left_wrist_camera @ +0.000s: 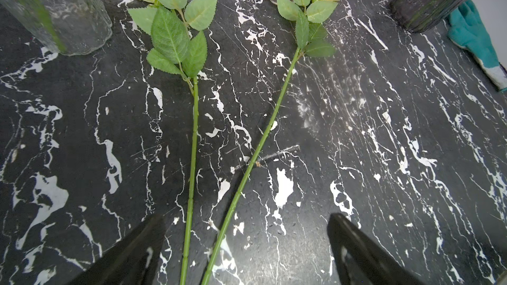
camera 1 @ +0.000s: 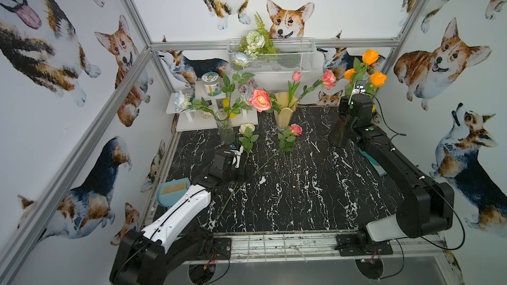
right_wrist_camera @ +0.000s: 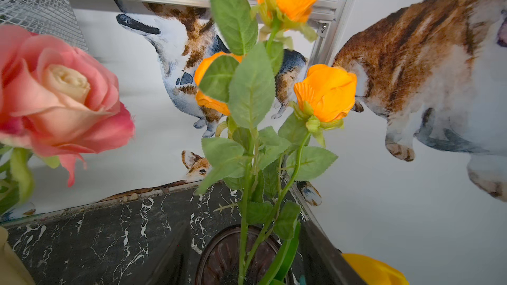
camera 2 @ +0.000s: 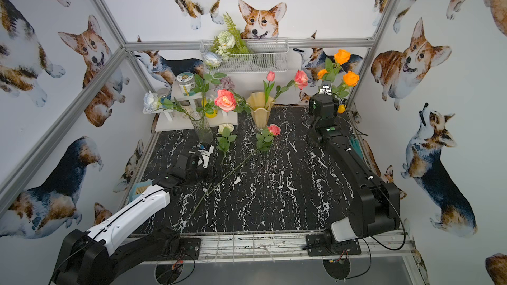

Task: Arrange the flowers in different vases according to their variety
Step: Insert the flower into the vase.

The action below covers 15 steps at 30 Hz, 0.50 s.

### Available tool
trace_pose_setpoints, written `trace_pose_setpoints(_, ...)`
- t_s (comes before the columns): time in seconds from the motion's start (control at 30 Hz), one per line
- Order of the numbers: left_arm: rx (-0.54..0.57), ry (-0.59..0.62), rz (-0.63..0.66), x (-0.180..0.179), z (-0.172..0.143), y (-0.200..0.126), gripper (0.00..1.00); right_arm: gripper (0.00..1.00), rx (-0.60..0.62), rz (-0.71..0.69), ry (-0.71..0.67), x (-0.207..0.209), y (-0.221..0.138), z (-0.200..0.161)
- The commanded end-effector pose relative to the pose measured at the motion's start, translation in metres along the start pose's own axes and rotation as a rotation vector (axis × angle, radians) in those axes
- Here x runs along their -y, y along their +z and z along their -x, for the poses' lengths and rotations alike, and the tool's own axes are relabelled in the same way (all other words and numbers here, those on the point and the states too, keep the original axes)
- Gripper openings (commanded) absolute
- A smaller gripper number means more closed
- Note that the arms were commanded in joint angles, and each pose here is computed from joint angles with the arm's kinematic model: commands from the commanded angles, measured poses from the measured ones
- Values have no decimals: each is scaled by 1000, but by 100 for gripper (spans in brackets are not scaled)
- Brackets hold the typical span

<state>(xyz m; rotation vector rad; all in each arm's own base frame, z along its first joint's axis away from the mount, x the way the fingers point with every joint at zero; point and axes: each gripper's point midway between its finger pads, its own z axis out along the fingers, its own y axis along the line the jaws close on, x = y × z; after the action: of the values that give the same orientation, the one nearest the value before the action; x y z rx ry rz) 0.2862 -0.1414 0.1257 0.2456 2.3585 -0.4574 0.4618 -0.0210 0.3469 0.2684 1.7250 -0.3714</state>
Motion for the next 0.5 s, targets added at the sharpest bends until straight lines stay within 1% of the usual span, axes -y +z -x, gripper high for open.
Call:
trace_pose_setpoints(0.0,6,1,0,0,1,0,98,69,-17,16,20,0,-5,-3)
trace_pose_setpoints(0.2,4,0,10,-3,0,0,98,71,-56,59,46,0,-19,-16)
trace_pose_setpoints(0.47,-24,2,58,-11,-4,4,98,74,-119,178,48,-14,-49,-28)
